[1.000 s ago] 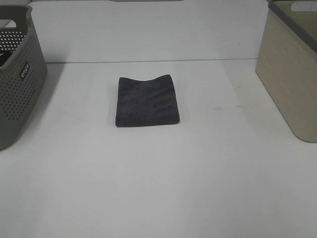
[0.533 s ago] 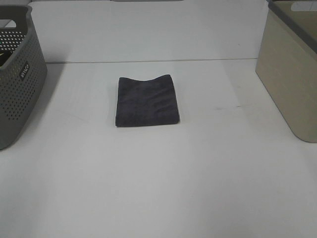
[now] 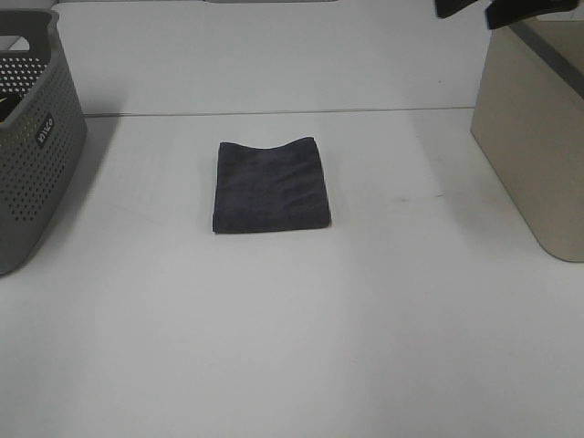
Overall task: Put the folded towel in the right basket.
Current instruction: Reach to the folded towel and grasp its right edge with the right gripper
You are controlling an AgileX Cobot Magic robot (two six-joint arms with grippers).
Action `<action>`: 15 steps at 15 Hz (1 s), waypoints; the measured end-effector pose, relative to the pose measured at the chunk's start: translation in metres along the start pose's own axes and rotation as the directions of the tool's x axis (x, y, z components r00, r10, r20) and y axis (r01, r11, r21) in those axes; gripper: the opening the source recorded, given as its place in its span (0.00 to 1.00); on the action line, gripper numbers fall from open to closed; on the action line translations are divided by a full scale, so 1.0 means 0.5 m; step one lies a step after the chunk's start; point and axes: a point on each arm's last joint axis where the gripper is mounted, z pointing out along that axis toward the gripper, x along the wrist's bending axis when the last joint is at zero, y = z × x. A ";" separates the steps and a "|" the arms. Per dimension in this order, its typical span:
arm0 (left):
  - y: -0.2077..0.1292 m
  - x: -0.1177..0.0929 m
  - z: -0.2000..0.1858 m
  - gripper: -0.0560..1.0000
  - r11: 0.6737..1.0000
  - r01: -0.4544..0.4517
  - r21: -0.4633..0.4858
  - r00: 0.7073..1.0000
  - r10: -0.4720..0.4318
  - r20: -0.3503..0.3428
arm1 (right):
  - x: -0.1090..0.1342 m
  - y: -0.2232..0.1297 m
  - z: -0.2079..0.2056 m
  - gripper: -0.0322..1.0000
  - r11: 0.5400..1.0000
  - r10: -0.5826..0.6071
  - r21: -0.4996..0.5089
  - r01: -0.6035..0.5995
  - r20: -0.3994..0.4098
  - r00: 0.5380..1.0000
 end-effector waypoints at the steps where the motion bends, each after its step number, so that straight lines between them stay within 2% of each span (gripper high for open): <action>1: 0.000 0.000 0.000 0.99 1.000 0.000 0.000 1.000 0.000 0.000 | 0.013 0.008 0.049 0.69 0.998 -0.026 0.050 0.028 -0.033 0.999; 3: 0.000 0.000 0.000 0.99 1.000 0.000 0.000 1.000 0.000 0.000 | 0.026 0.012 0.139 0.69 0.989 -0.006 0.147 0.018 -0.081 0.997; 7: 0.000 0.000 0.000 0.99 1.000 0.000 0.000 1.000 0.000 0.000 | -0.013 -0.009 0.306 0.69 0.936 0.150 0.335 -0.105 -0.112 0.982; 12: 0.000 0.000 0.000 0.99 1.000 0.000 0.000 1.000 0.000 0.000 | -0.063 -0.039 0.465 0.69 0.902 0.230 0.401 -0.158 -0.138 0.963; 15: 0.000 0.000 0.000 0.99 1.000 0.000 0.000 1.000 0.000 0.000 | -0.082 -0.084 0.532 0.69 0.864 0.300 0.461 -0.204 -0.145 0.943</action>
